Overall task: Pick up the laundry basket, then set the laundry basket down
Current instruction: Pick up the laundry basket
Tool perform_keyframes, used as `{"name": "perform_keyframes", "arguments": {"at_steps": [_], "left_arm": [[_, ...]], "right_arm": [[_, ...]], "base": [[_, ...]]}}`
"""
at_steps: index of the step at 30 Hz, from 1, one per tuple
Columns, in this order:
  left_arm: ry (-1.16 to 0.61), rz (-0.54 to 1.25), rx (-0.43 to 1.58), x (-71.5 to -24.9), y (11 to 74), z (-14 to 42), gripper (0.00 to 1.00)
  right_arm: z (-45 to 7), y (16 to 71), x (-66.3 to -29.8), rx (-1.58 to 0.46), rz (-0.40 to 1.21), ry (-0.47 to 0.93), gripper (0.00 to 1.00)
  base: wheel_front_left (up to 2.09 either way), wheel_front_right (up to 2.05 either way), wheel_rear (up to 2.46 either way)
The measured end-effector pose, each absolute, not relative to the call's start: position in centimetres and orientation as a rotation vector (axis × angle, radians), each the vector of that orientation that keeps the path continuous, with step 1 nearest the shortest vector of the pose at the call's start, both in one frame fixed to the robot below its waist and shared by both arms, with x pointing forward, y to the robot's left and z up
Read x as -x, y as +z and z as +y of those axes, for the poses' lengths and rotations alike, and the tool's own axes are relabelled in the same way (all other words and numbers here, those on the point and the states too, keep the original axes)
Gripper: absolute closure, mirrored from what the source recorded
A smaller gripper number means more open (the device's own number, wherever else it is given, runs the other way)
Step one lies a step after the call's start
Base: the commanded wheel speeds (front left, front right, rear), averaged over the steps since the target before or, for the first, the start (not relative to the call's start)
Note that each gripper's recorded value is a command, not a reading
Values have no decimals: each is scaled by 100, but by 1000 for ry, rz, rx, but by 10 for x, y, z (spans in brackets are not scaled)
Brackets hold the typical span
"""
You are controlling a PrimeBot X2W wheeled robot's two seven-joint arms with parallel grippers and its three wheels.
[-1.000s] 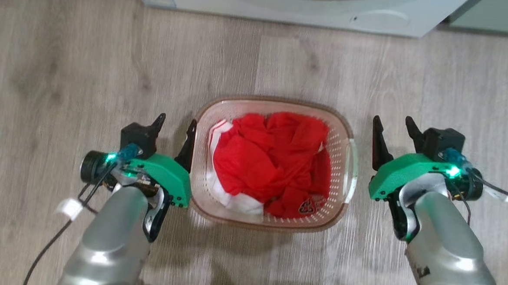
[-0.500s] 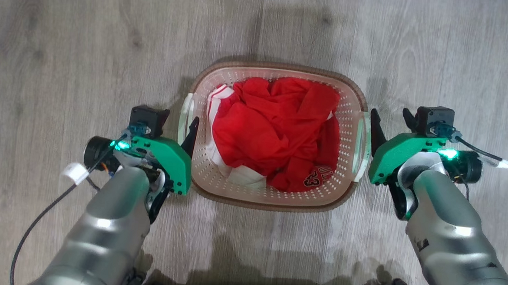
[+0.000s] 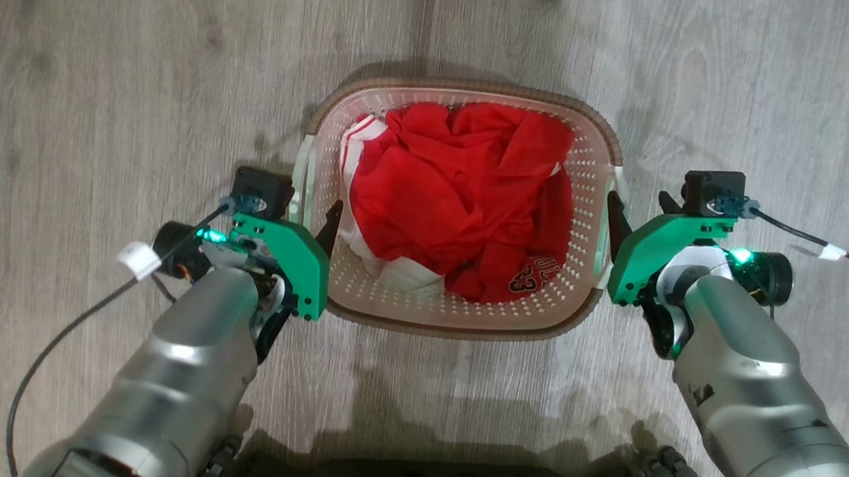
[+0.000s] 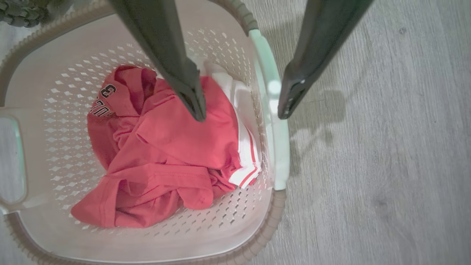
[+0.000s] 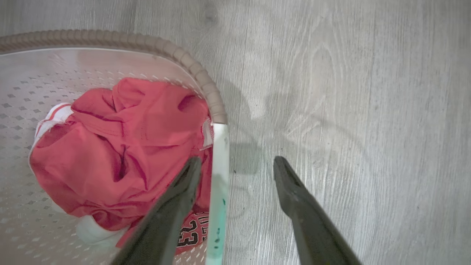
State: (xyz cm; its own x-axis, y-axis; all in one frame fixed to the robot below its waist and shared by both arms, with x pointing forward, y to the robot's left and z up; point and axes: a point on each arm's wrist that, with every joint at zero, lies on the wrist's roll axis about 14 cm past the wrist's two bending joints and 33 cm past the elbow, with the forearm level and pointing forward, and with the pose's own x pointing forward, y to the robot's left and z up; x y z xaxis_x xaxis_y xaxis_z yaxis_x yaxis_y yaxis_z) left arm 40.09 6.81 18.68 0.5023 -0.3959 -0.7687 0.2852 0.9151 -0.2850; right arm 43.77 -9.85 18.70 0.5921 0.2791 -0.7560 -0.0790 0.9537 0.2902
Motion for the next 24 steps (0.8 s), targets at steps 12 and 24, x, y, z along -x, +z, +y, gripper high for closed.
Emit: {"name": "perform_keyframes", "arguments": {"at_steps": [12, 24], "left_arm": [[-463, 1049, 75, -397, 165, 68, 0], [-504, 1122, 57, -390, 149, 64, 0]], "right_arm": [[-87, 161, -435, -260, 1001, 227, 0], [-80, 141, -421, -254, 1100, 259, 0]], "base": [[0, 0, 0], [0, 0, 0]]}}
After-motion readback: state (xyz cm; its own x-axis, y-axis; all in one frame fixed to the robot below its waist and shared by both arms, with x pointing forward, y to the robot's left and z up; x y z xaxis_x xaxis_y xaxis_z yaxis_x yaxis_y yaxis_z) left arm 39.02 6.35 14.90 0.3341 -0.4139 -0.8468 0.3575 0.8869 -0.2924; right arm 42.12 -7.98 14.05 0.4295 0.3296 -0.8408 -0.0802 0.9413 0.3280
